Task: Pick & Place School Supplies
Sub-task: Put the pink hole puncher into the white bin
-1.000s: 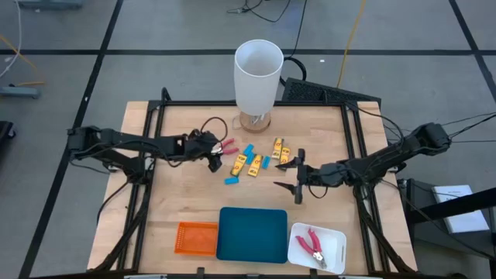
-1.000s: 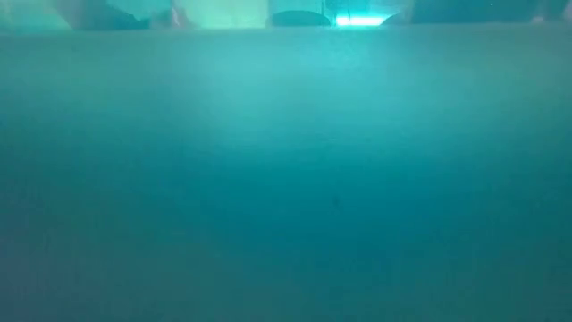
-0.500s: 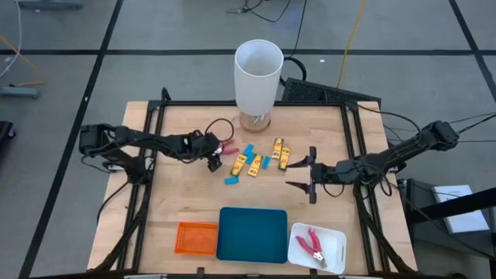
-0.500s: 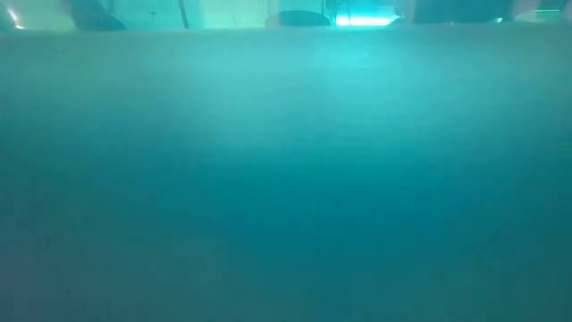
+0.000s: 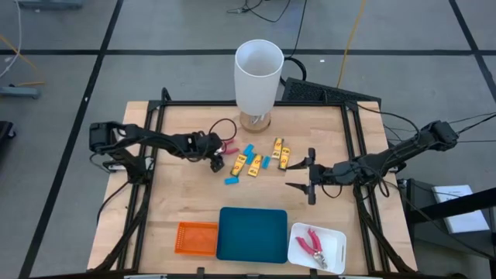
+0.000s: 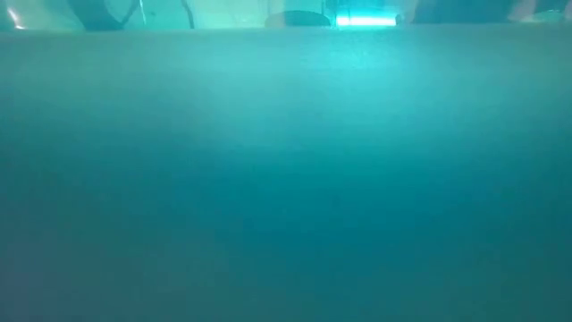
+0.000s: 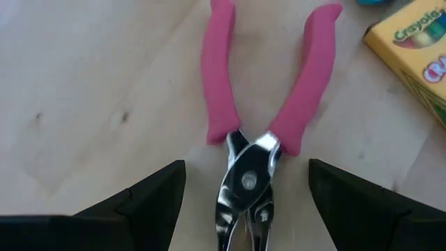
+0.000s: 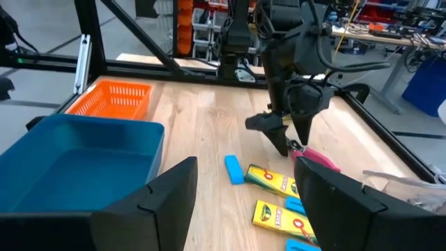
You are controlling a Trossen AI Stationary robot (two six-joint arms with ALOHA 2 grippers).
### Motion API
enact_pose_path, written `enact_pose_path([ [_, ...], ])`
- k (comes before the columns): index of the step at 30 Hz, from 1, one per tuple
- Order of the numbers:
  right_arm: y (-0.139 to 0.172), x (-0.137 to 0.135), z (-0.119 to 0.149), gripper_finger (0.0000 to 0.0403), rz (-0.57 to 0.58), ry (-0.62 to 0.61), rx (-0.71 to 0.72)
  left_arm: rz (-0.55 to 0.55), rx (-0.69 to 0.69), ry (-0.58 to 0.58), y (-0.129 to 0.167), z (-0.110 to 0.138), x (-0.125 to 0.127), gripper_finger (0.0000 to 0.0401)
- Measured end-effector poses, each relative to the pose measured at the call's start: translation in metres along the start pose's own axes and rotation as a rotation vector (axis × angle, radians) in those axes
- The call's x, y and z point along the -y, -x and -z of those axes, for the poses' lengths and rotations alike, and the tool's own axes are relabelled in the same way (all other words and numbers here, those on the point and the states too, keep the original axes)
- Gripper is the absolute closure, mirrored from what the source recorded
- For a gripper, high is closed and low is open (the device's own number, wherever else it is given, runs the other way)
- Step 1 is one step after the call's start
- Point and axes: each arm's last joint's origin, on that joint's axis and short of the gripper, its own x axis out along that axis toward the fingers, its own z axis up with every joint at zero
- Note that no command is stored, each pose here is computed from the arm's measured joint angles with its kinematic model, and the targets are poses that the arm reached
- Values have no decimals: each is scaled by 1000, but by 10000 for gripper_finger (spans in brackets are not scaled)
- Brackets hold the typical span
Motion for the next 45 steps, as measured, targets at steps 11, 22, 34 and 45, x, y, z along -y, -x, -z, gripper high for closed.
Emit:
enact_pose_path([
  [11,0,0,0,176,0,-6,1,-7,-57,-2,-3,8,5,94],
  [22,0,0,0,177,0,-6,1,13,-116,11,-2,12,5,94],
  [34,0,0,0,177,-1,-6,0,19,-123,22,-2,13,5,207],
  [45,0,0,1,177,0,-21,-6,7,-109,51,-2,13,5,292],
])
